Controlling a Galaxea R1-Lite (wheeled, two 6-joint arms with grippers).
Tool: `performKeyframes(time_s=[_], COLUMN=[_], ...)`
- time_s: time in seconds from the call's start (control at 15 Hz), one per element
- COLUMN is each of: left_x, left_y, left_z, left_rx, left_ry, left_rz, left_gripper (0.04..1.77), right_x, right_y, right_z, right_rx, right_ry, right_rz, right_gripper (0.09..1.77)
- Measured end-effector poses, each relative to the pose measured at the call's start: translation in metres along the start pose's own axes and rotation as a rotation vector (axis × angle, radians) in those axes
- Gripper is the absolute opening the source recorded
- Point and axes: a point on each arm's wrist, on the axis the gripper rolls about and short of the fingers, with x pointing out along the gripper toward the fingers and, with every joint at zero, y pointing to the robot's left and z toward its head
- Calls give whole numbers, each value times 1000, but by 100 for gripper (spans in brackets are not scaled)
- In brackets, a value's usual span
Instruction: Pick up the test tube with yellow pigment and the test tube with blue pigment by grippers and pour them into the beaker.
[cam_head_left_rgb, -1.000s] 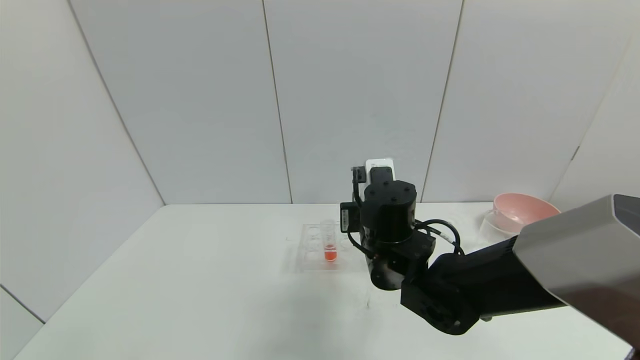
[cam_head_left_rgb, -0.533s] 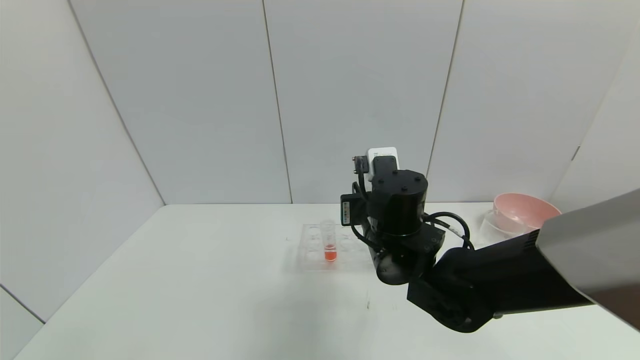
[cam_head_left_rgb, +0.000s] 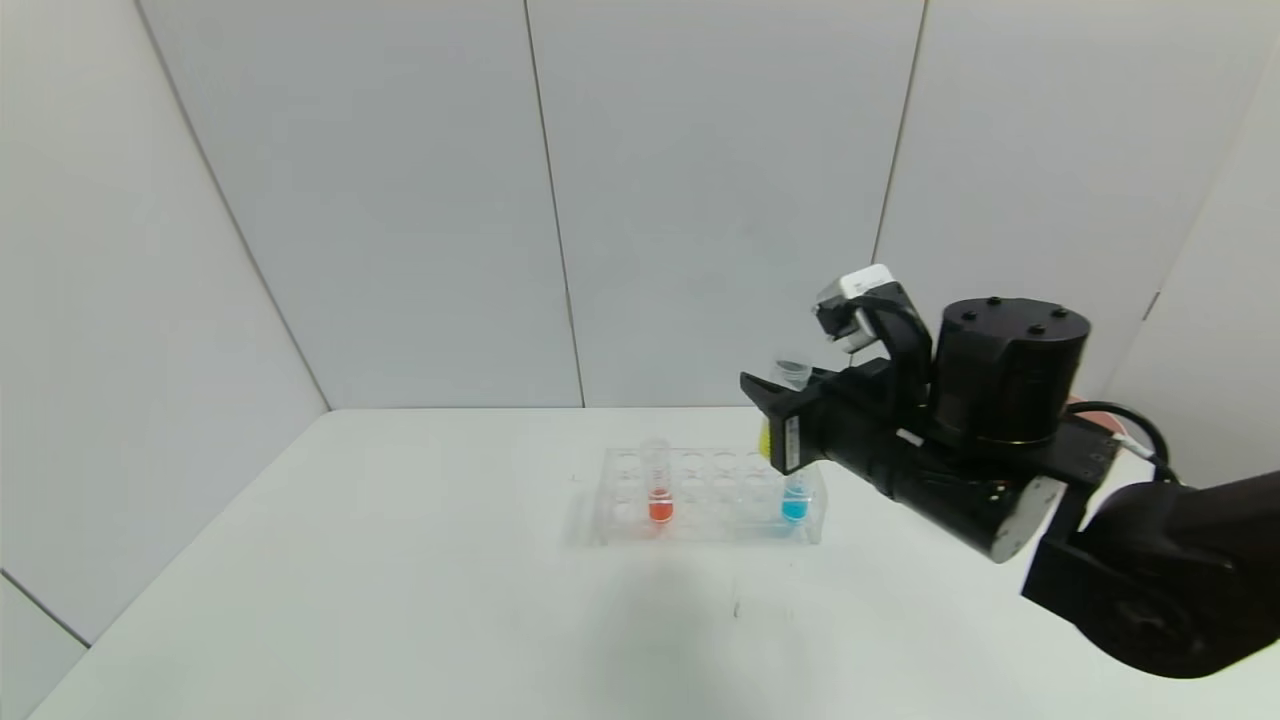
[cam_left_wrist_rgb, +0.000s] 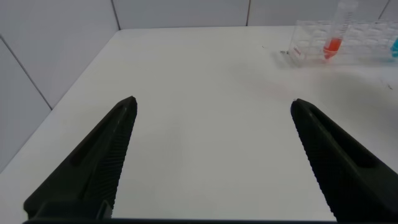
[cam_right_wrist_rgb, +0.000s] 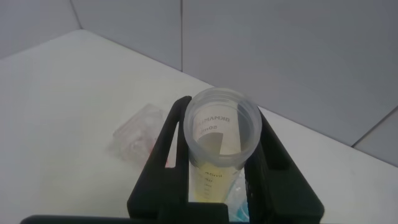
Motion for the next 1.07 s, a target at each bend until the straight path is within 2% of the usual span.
performKeyframes(time_s=[0.2, 0.53, 0.8, 1.07], left_x=[0, 0, 0, 0], left_y=[0, 0, 0, 0], left_z=[0, 0, 0, 0], left_rx=[0, 0, 0, 0], left_ry=[0, 0, 0, 0], left_rz=[0, 0, 0, 0], left_gripper=[176, 176, 176, 176], right_x=[-33, -85, -127, -149], right_y=[-43, -115, -172, -219], right_z=[-1, -3, -18, -21], right_rx=[10, -10, -106, -113], right_ry=[40, 81, 138, 170], right_rz=[109, 223, 224, 163], right_gripper=[57, 57, 57, 57])
